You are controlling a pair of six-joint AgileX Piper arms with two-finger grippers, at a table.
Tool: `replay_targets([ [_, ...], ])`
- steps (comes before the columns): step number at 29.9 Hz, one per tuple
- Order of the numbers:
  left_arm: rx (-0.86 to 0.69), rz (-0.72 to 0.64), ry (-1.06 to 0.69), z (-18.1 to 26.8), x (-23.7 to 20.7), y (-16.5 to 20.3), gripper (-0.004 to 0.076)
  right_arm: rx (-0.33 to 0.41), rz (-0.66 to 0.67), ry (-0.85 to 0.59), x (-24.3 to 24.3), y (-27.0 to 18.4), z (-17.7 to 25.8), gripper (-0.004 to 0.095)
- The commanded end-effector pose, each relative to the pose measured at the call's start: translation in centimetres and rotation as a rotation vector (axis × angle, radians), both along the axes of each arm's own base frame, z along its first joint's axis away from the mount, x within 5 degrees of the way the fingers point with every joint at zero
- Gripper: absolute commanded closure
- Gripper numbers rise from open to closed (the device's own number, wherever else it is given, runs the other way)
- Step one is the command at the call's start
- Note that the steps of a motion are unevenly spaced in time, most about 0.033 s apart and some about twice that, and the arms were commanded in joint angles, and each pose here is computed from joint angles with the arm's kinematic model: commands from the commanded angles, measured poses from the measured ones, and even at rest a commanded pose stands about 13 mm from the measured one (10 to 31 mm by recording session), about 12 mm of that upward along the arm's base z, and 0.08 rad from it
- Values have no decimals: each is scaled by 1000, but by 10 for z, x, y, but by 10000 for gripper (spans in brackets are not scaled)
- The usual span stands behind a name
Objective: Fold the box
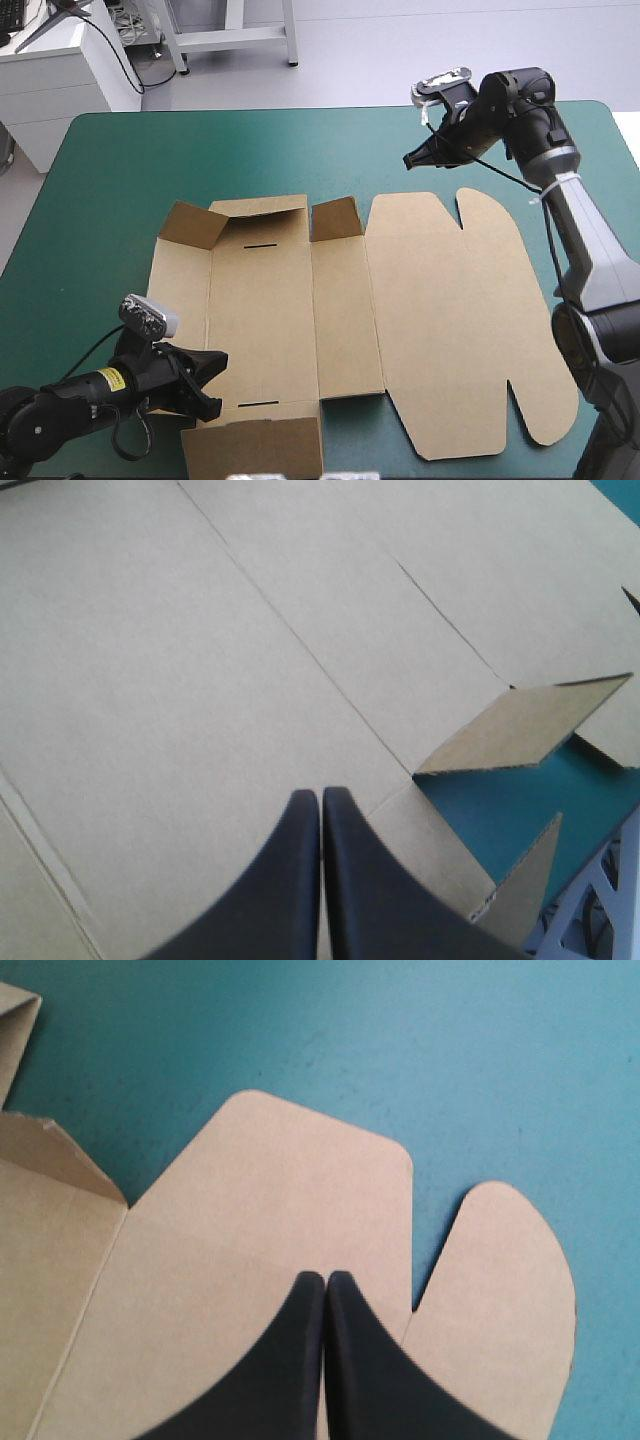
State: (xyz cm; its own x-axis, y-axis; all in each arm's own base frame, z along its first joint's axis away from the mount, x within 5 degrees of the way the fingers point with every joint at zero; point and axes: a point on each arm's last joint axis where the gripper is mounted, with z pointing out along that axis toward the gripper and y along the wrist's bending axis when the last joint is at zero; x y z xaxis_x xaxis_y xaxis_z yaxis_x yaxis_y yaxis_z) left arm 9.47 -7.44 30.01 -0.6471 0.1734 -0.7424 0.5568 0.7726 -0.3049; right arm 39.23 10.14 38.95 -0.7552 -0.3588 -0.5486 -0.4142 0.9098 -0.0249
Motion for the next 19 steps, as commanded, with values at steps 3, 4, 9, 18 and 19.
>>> replay_targets([
  [3,-56,52,-117,19,7,0,732,9,-12,-2,-53,-15,21,927],
  [4,-38,57,-127,21,8,2,732,13,-11,10,-61,-17,20,927],
  [9,40,146,-186,45,14,11,732,38,0,31,-110,-25,21,927],
  [18,372,210,-92,91,46,21,732,98,10,-1,-189,-39,18,927],
  [19,393,212,-83,95,51,20,732,94,18,-5,-198,-41,16,927],
])
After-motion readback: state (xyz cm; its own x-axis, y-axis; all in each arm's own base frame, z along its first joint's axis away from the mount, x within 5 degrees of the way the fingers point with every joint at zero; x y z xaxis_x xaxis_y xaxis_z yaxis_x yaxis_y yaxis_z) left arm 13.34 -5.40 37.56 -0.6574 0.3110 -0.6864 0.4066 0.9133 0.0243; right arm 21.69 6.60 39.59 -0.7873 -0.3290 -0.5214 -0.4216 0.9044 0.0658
